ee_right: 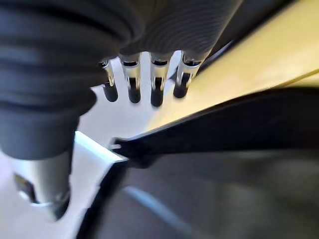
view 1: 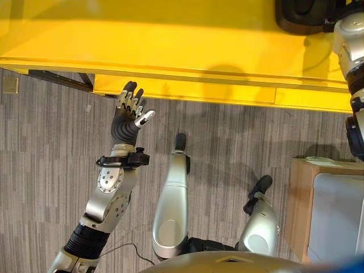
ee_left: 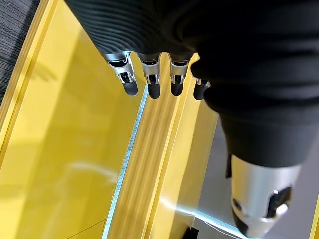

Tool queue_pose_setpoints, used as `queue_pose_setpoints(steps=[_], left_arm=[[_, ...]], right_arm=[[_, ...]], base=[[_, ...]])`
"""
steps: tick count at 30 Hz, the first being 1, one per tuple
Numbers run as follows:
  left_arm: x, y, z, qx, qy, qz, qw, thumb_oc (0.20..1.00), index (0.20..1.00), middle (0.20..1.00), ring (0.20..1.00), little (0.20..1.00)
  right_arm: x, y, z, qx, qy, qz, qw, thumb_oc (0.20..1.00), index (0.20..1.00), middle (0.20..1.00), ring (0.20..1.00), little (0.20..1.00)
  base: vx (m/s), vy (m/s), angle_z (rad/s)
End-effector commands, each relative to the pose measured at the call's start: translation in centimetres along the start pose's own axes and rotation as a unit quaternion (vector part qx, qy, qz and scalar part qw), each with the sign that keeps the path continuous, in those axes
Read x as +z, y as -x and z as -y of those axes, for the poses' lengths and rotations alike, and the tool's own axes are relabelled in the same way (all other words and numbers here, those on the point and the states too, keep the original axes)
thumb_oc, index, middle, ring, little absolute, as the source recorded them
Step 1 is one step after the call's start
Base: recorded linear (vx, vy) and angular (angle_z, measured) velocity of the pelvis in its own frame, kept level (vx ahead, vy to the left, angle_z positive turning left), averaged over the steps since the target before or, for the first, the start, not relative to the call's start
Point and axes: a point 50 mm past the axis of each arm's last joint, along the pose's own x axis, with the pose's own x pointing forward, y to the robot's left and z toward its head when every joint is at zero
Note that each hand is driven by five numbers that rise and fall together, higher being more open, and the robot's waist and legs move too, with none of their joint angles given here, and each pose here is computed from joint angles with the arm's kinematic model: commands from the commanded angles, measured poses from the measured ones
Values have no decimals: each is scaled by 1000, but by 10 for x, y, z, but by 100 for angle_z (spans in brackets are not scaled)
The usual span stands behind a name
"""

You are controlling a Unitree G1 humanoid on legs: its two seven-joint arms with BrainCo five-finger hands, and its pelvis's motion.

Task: Move parts from the plastic box to the shelf.

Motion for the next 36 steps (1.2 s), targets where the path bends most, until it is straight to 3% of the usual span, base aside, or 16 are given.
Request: queue_pose_setpoints(steps=[1,12,14,15,19,23,27,34,36], left_arm=[[12,-2,6,-15,9,41,999,1000,1000,1000,1000,1000],[10,-1,-1,-8,-2,26,1000,1000,1000,1000,1000,1000],[7,0,-3,-2,-7,17,1000,1000,1000,1000,1000,1000],[6,1,-5,2,-9,13,1000,1000,1000,1000,1000,1000],[2,6,-11,11,-23,-6,1000,1000,1000,1000,1000,1000],[-4,17,-23,32,-32,-32,998,1000,1000,1000,1000,1000],[-10,27,-30,45,-36,-49,997,1000,1000,1000,1000,1000],[-21,52,-51,80,-49,-82,992,1000,1000,1000,1000,1000],[-21,56,-55,86,-51,-83,991,1000,1000,1000,1000,1000]], right_arm=[[42,-6,23,-40,-31,93,994,1000,1000,1000,1000,1000],[84,32,11,-18,-78,236,968,1000,1000,1000,1000,1000],[76,45,3,-3,-101,241,965,1000,1000,1000,1000,1000],[63,61,-3,27,-177,226,958,1000,1000,1000,1000,1000],[47,91,-11,71,-220,226,947,1000,1000,1000,1000,1000],[-13,155,-18,170,-330,142,918,1000,1000,1000,1000,1000],[-49,196,-16,208,-371,70,902,1000,1000,1000,1000,1000],[-119,273,29,268,-313,-77,908,1000,1000,1000,1000,1000],[-122,276,37,270,-292,-79,914,1000,1000,1000,1000,1000]], base=[[0,0,0],[-26,10,-1],[-20,9,-11],[-13,8,-12],[-9,-5,-19],[10,-51,-33],[23,-38,-27],[43,-68,-31],[44,-92,-38]])
